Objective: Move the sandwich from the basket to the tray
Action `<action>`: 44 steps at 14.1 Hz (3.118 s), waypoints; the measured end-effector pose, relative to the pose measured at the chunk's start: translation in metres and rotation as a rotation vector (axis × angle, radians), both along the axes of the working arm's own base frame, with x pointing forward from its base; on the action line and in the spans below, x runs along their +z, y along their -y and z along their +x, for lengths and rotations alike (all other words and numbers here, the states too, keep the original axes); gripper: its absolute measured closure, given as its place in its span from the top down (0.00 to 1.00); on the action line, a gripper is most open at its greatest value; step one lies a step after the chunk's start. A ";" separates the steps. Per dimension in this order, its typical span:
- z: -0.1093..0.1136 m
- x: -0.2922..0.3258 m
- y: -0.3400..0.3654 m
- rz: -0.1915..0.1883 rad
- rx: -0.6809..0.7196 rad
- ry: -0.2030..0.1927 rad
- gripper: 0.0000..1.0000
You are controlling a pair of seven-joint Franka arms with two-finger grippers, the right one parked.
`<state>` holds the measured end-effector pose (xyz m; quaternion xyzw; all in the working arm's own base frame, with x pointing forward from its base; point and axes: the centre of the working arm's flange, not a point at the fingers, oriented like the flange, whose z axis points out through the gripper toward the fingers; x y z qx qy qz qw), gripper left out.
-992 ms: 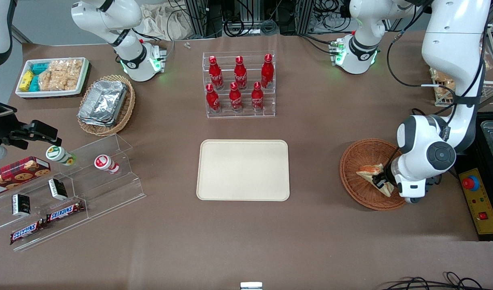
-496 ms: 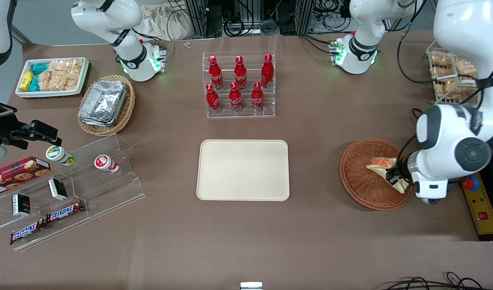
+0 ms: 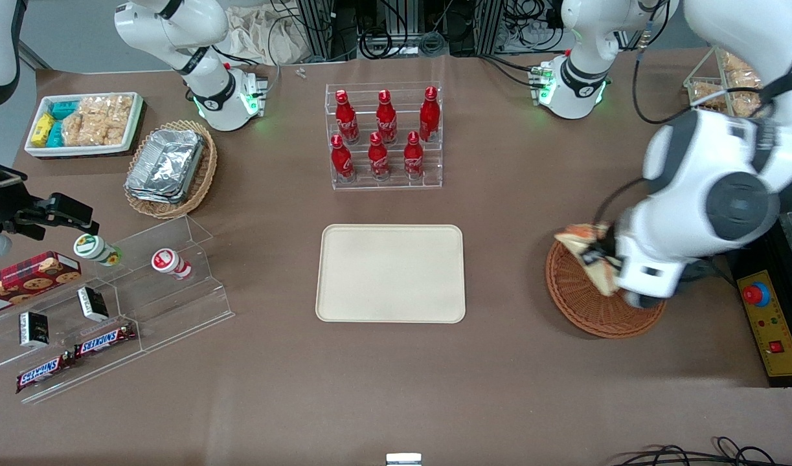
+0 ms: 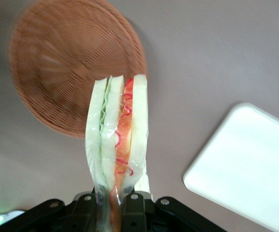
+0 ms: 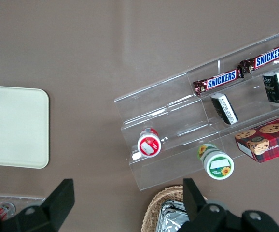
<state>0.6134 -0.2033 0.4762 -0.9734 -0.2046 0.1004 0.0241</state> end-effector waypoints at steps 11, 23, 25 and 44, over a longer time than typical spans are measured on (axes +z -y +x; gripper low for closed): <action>-0.071 -0.181 0.173 -0.122 -0.328 0.093 0.18; -0.064 -0.237 0.209 -0.097 -0.385 0.169 0.51; -0.045 -0.216 0.205 -0.094 -0.341 0.197 0.70; -0.022 -0.053 -0.075 0.108 -0.234 0.154 1.00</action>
